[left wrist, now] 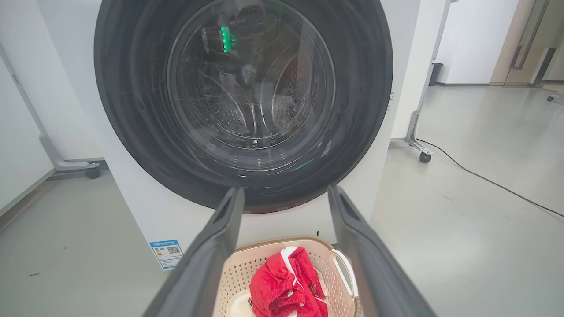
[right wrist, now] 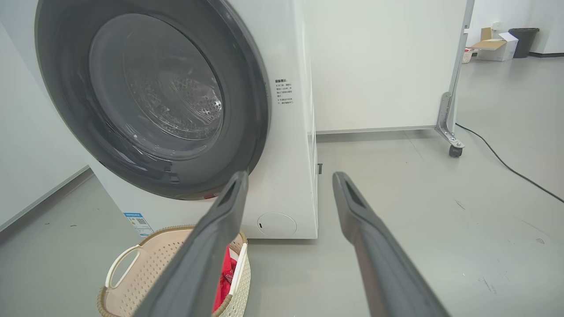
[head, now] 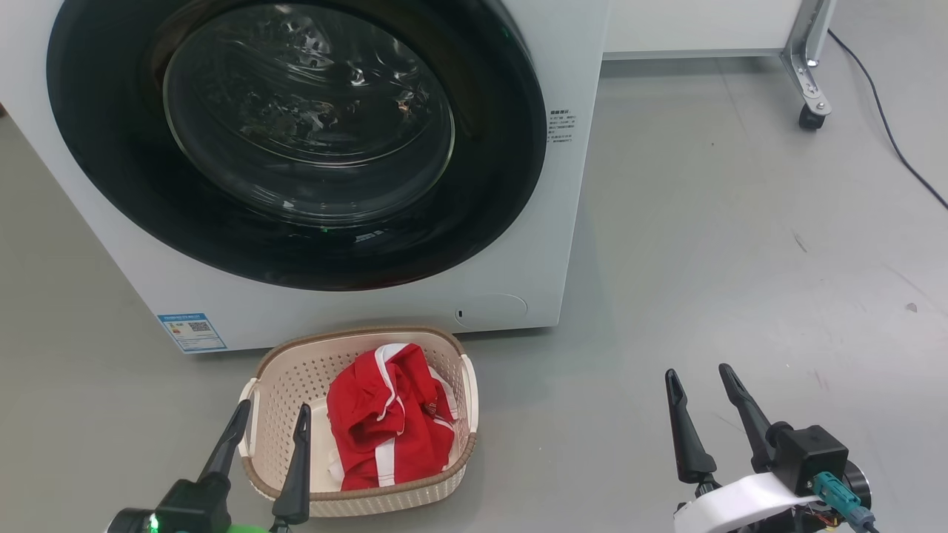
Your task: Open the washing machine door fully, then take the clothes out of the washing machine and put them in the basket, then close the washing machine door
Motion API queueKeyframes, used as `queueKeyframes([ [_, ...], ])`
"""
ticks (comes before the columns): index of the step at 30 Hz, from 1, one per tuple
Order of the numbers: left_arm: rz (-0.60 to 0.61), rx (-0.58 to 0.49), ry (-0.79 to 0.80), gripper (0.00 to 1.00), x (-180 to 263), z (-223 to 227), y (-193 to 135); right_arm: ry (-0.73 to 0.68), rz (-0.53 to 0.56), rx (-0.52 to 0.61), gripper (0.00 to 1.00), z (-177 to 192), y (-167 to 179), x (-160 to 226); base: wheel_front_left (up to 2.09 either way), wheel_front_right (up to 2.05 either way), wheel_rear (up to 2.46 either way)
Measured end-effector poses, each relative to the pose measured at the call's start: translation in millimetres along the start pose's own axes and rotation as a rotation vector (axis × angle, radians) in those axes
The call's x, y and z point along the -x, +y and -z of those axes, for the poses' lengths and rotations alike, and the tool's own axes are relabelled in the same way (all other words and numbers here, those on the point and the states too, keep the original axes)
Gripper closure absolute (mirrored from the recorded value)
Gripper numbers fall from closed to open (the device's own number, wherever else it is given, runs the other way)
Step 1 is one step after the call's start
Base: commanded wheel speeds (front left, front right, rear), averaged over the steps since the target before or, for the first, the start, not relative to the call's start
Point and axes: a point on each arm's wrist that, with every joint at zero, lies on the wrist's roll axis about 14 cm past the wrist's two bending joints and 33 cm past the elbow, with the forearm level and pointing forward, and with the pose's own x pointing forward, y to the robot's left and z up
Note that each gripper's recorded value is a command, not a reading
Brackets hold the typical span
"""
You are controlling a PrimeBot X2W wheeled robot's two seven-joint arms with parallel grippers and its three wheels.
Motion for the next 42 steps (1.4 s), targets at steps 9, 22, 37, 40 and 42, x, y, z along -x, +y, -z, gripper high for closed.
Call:
queueKeyframes([
  [9,-0.011,-0.003,0.05,1.0,5.9,16.0,0.6,0.042,0.011,-0.012,1.0,13.3,-1.3,6.3,0.0,0.0,0.0],
  [22,-0.046,0.134,0.063,1.0,7.2,19.0,4.5,0.033,0.039,-0.154,1.0,11.5,-3.9,10.0,0.0,0.0,0.0],
  [37,-0.117,0.358,0.097,1.0,7.1,24.2,20.3,0.051,0.135,-0.364,1.0,12.4,-28.0,10.2,0.0,0.0,0.0],
  [40,-0.128,0.401,0.099,1.0,6.7,24.7,22.7,0.048,0.148,-0.398,1.0,11.4,-32.3,9.7,0.0,0.0,0.0],
  [42,-0.131,0.428,0.101,1.0,5.4,24.3,23.6,0.049,0.155,-0.426,1.0,10.9,-34.4,8.8,0.0,0.0,0.0],
])
